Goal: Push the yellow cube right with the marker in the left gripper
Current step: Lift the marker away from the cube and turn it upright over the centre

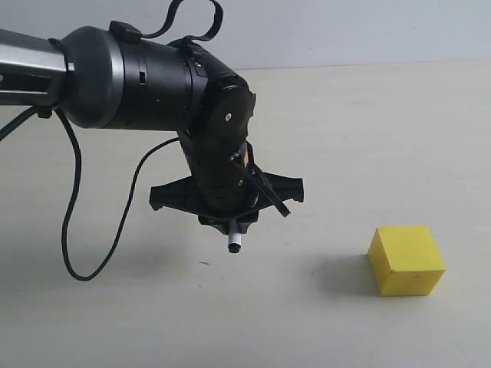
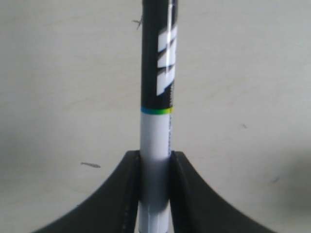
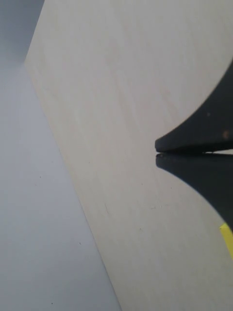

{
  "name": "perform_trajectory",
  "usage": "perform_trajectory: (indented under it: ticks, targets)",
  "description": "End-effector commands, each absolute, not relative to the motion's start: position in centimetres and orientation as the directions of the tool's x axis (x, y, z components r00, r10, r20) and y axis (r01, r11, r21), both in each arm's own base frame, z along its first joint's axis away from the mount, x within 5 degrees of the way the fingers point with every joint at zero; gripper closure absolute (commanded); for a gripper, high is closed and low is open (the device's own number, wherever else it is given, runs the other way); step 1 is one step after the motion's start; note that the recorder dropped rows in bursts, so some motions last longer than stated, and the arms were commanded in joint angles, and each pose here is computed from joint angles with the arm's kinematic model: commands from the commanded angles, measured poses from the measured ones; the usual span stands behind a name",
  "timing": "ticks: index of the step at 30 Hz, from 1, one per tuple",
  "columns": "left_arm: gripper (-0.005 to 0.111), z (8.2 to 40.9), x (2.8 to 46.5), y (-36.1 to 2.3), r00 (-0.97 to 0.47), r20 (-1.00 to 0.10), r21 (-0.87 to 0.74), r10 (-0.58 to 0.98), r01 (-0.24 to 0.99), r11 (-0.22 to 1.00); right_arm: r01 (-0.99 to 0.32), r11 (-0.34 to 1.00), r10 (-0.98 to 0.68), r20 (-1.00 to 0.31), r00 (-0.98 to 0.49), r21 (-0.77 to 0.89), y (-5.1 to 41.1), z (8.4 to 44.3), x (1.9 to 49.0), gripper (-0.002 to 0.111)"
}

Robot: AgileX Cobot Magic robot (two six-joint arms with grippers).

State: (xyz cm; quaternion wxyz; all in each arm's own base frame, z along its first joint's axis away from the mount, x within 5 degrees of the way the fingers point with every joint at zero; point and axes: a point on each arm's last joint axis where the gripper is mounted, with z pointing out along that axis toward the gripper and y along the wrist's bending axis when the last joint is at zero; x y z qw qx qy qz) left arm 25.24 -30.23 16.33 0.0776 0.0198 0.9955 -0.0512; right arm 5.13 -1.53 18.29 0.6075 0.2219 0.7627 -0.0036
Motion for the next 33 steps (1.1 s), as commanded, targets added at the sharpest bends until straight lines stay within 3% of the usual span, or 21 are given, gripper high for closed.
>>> perform_trajectory:
  ticks: [1, 16, 25, 33]
  targets:
    - [0.107, 16.2, 25.2, -30.2, -0.988, -0.154, -0.095, 0.026, 0.041, 0.995, 0.339, 0.903, 0.331, -0.930, -0.159, 0.264, -1.5, 18.2, 5.1, 0.108]
    - [0.107, 15.9, 25.0, -29.9, -0.991, -0.137, -0.077, 0.003, 0.014, 0.997, 0.339, 0.903, 0.331, -0.930, -0.159, 0.264, -1.5, 18.2, 5.1, 0.108]
    - [0.107, 12.2, 25.1, -30.0, -0.996, -0.084, -0.016, 0.010, 0.011, 1.000, 0.340, 0.903, 0.332, -0.929, -0.163, 0.263, -1.5, 18.2, 5.1, 0.108]
    - [0.107, 11.9, 25.2, -30.0, -0.996, -0.083, -0.016, -0.024, -0.023, 1.000, 0.340, 0.903, 0.332, -0.929, -0.163, 0.263, -1.5, 18.2, 5.1, 0.108]
